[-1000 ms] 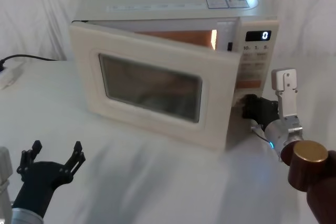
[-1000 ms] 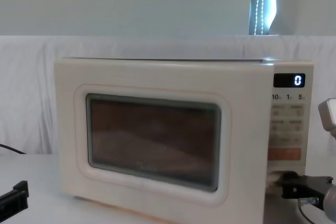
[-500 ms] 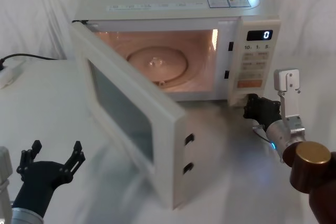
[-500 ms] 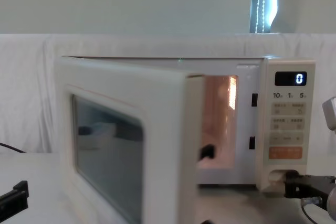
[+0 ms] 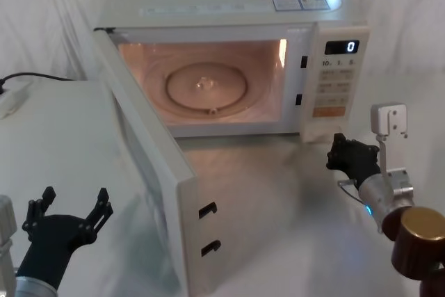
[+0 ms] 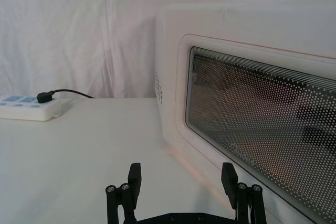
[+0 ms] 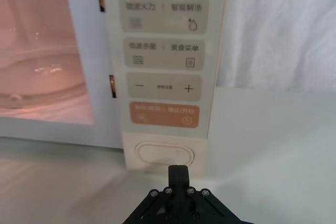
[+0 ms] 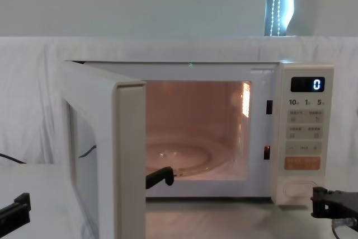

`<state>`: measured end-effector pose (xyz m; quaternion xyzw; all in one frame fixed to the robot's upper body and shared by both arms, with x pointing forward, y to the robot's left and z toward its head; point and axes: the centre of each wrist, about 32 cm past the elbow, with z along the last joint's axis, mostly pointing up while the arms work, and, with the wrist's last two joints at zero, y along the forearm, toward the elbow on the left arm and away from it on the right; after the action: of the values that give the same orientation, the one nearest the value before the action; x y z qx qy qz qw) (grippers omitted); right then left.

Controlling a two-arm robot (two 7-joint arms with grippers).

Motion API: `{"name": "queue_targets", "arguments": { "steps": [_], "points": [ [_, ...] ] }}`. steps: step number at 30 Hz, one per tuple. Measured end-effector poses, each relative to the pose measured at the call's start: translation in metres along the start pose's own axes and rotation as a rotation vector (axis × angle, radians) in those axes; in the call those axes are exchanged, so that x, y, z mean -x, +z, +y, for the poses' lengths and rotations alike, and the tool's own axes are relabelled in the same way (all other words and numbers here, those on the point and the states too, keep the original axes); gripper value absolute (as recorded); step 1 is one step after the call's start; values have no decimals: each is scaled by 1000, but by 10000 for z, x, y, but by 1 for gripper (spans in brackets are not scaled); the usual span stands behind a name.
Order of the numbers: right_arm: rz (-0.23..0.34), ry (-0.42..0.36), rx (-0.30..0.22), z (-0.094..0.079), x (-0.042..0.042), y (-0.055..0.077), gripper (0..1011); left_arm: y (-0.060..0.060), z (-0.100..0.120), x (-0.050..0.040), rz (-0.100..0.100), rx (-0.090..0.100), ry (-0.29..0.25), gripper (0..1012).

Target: Press the button to open the microwave door with one hand; close the microwave door with the other hand.

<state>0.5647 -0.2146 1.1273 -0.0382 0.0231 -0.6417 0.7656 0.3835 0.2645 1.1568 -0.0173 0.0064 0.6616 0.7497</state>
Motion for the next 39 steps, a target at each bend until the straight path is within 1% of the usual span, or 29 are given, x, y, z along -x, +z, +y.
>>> {"name": "queue_targets", "arguments": {
  "steps": [8,10,11,14,15,18,22,29,34,39],
  "points": [
    [-3,-2,-42,-263,56,10,0,0,0,0,0,0,0,1001],
    [-17,0,-53,-327,82,18,0,0,0,0,0,0,0,1001],
    [-36,6,-63,-372,107,30,0,0,0,0,0,0,0,1001],
    [-67,12,-79,-431,146,43,0,0,0,0,0,0,0,1001],
    [-79,14,-91,-468,172,48,0,0,0,0,0,0,0,1001],
    [-89,16,-109,-521,209,50,0,0,0,0,0,0,0,1001],
    [-82,8,-127,-616,245,18,0,0,0,0,0,0,0,1001],
    [-67,-1,-140,-682,252,-15,0,0,0,0,0,0,0,1001],
    [-51,-6,-155,-681,266,-19,0,0,0,0,0,0,0,1001],
    [-43,-5,-159,-675,270,-33,0,0,0,0,0,0,0,1001]
  ]
}}
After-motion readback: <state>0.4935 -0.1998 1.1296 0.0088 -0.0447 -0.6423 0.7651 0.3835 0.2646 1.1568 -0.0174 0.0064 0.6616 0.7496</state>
